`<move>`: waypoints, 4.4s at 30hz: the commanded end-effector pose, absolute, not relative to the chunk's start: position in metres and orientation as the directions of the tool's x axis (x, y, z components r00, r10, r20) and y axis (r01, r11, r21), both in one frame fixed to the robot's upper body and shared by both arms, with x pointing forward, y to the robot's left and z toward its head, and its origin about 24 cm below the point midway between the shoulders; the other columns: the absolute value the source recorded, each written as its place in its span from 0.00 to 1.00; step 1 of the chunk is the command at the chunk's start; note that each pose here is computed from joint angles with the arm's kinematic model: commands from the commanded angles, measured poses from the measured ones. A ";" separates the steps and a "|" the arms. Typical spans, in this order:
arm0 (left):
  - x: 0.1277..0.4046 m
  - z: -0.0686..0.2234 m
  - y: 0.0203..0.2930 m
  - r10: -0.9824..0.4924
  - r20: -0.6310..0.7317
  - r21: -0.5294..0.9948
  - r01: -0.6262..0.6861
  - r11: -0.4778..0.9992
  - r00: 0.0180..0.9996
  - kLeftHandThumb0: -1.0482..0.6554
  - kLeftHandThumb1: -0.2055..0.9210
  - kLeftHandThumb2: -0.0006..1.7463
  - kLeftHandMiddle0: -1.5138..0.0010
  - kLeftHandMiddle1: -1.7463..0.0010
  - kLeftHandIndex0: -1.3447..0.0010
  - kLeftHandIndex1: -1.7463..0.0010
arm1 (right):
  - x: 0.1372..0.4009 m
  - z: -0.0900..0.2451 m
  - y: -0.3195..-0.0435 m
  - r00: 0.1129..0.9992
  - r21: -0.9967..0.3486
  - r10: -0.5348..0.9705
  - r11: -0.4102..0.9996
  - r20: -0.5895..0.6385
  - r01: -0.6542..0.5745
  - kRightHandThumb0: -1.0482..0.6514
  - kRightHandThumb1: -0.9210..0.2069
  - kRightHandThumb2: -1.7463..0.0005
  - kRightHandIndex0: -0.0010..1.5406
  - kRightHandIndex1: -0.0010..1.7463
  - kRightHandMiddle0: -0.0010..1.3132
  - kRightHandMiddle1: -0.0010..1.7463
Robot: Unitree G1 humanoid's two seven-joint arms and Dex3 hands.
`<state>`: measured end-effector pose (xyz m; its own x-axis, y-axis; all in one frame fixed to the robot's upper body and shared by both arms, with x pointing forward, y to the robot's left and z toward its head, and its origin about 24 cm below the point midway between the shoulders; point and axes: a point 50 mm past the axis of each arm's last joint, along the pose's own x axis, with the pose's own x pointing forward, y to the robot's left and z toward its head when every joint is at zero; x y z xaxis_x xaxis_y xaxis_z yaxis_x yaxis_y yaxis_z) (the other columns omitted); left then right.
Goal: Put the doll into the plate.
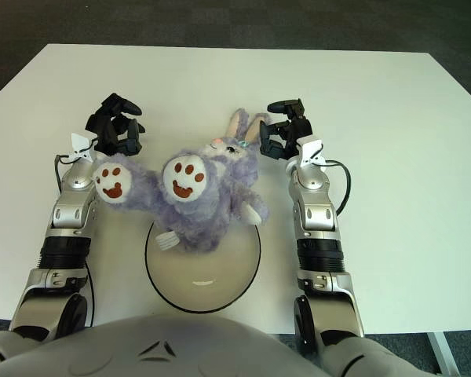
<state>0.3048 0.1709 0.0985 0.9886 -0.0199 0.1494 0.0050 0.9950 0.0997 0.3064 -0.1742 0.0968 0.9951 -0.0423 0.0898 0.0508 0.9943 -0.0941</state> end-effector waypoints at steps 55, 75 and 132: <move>0.287 0.061 0.173 -0.050 0.057 0.268 0.033 0.963 0.997 0.61 0.40 0.81 0.63 0.00 0.60 0.00 | 0.278 0.047 -0.196 0.992 -0.073 -0.088 0.994 -0.095 0.082 0.61 0.36 0.42 0.31 0.87 0.29 1.00; 0.281 0.047 0.172 0.008 -0.012 0.235 -0.005 0.972 1.000 0.61 0.41 0.80 0.64 0.00 0.61 0.00 | 0.269 0.028 -0.198 0.990 -0.048 -0.073 0.997 -0.122 0.068 0.61 0.39 0.40 0.33 0.86 0.31 1.00; 0.263 0.028 0.177 0.125 -0.056 0.103 -0.119 0.988 0.991 0.61 0.45 0.77 0.66 0.00 0.63 0.00 | 0.262 0.010 -0.202 0.996 -0.020 -0.045 0.999 -0.071 0.044 0.61 0.61 0.24 0.45 0.85 0.44 1.00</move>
<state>0.2789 0.1737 0.0565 0.9922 0.1083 0.0620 -0.1145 0.9877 0.1063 0.2821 -0.1988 0.0469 0.9961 -0.0064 0.0879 0.0113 0.9984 -0.0554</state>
